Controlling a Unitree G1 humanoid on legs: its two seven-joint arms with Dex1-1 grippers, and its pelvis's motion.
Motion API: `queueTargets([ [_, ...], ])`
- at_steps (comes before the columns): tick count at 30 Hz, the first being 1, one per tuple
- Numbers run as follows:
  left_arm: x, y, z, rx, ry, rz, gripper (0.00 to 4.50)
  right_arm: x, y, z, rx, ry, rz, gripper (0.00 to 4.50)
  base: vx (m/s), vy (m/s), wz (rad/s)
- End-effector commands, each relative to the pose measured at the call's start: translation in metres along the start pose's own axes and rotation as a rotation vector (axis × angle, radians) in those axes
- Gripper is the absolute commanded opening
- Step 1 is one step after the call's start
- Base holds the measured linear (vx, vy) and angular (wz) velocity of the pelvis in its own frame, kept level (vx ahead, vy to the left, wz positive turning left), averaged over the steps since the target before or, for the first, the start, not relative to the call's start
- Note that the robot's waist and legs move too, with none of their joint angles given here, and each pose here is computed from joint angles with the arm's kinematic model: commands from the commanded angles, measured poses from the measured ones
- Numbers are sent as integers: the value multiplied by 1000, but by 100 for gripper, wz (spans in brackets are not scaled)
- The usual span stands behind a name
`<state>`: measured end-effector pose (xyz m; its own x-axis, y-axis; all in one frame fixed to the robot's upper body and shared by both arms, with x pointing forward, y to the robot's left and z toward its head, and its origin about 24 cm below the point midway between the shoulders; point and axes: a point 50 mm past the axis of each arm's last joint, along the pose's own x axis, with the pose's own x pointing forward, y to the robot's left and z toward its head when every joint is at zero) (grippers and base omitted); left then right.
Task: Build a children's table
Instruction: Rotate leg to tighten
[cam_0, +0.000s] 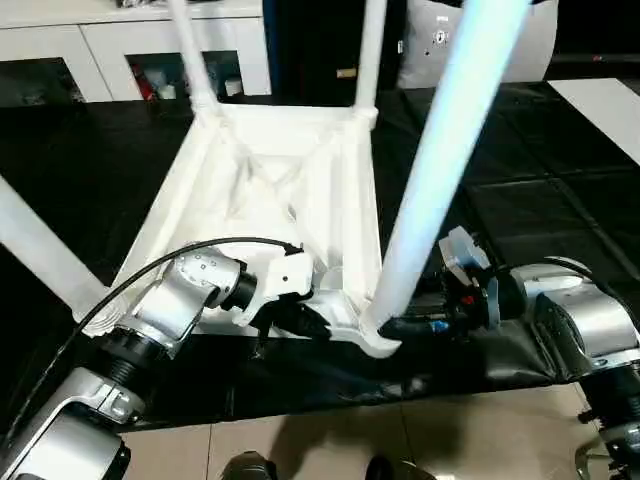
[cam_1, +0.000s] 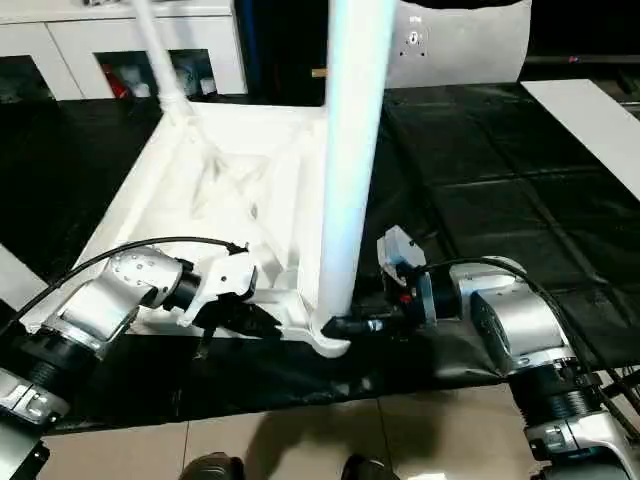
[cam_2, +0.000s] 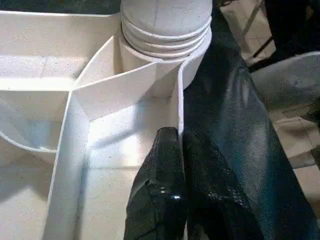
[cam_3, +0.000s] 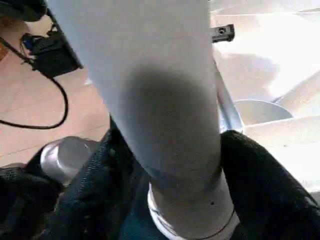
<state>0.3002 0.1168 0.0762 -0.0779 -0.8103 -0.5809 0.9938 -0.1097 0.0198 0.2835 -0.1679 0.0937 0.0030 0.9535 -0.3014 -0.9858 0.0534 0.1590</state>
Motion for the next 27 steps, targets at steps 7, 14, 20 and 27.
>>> queueTargets([
  [7, 8, -2, 3, -36, -22, -43, 0, 8, 8, -2, 80, -71, 48, 211, 0, 0, 0],
  [14, 20, 17, 12, -192, -90, 210, 0, 35, -21, -2, 155, -108, -416, 207, 0, 0, 0],
  [20, 32, 39, 27, -369, -170, 477, 0, 57, -49, 1, 279, -146, -799, 204, -44, 24, -16],
  [27, 40, 49, 41, -397, -187, 613, 0, 70, -61, 17, 208, -207, -918, 267, 9, 0, -5],
])
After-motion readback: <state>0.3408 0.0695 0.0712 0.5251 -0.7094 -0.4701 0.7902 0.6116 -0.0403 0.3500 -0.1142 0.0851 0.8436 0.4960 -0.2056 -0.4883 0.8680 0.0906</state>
